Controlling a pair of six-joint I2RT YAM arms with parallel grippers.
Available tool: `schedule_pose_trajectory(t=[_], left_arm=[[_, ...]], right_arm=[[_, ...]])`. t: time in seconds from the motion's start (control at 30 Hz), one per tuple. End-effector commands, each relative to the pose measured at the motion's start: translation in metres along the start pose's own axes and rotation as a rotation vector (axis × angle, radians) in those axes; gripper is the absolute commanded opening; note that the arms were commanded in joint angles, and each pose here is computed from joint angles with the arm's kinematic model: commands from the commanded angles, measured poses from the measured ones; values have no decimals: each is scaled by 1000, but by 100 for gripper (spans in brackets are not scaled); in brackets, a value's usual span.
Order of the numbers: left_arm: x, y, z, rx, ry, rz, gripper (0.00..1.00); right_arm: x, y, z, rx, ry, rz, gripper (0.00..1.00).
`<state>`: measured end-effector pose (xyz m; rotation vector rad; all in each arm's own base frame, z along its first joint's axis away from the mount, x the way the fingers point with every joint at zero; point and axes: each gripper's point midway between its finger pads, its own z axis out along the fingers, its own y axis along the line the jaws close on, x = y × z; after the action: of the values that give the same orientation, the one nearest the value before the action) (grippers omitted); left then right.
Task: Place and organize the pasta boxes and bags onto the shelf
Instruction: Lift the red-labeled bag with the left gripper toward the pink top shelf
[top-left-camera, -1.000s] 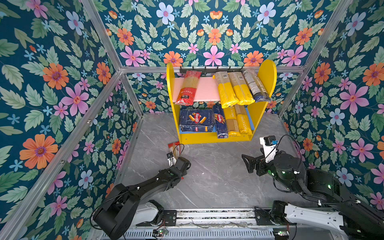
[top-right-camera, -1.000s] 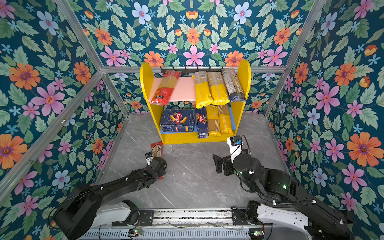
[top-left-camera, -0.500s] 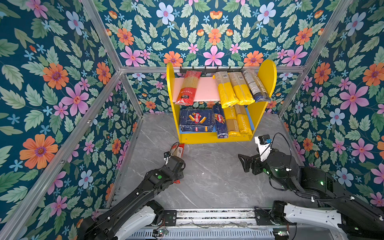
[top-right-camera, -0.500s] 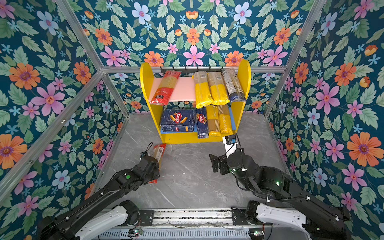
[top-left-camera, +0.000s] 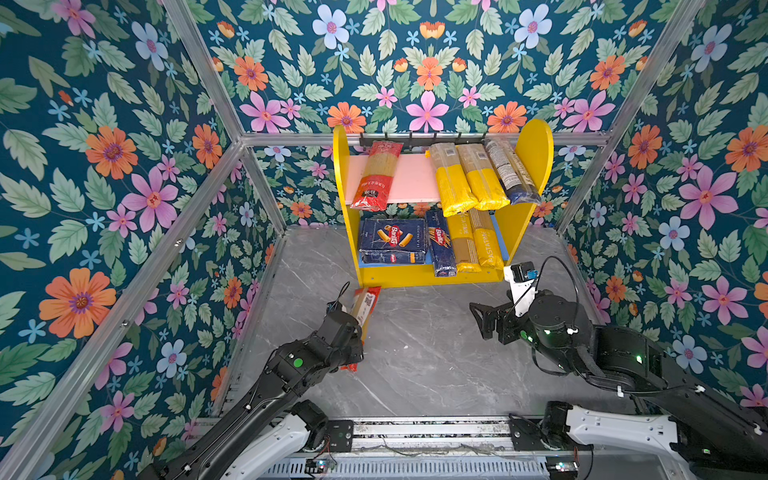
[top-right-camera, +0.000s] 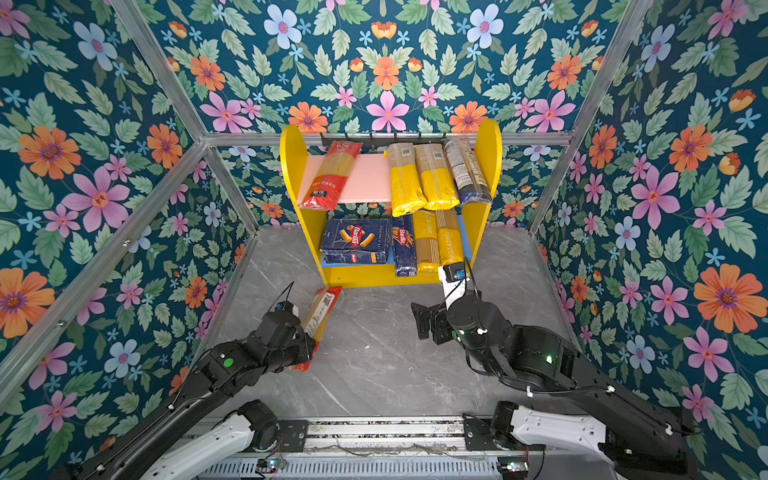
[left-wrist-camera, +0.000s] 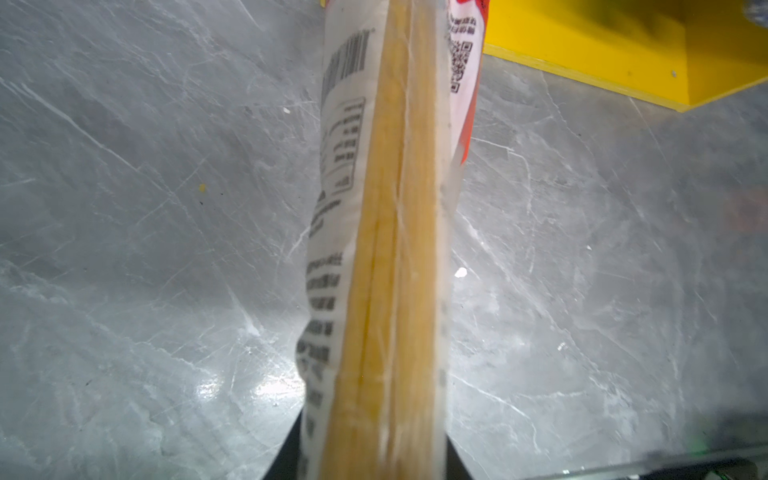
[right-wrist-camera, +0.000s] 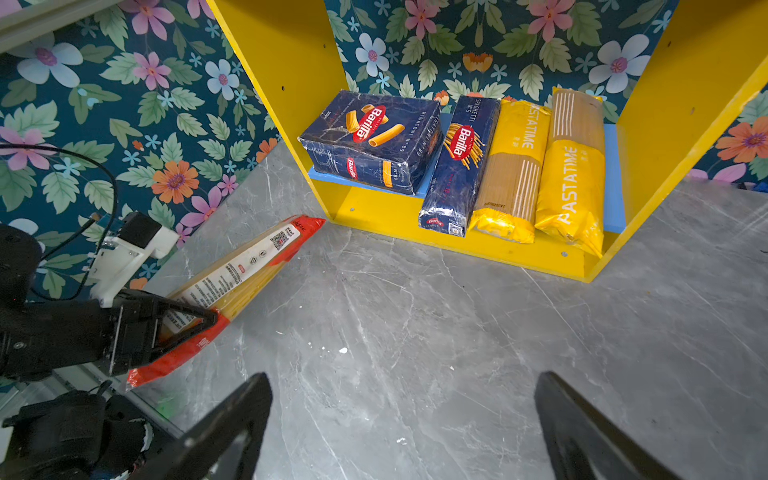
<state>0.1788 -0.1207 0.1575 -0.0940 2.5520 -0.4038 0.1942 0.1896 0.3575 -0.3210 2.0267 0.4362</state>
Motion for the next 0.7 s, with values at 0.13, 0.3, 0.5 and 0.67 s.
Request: schedule_pose_trajectory(t=[0.13,0.3,0.5,0.67], left_arm=[[-17,-33,-24,159,-42,74,0],[-29,-48,-41,218,-63,98,0],[-44,-69,-78,294,-76,156,0],[-64,-84,-116,358,-132,197,0]], right_arm=[[-17,5,-5,-15,-37,12,99],[-23,7,-6,-17,-40,9,99],[-31,7,-11,-11,-55,-6,99],[-41,6,-17,-13,-76,-16,99]])
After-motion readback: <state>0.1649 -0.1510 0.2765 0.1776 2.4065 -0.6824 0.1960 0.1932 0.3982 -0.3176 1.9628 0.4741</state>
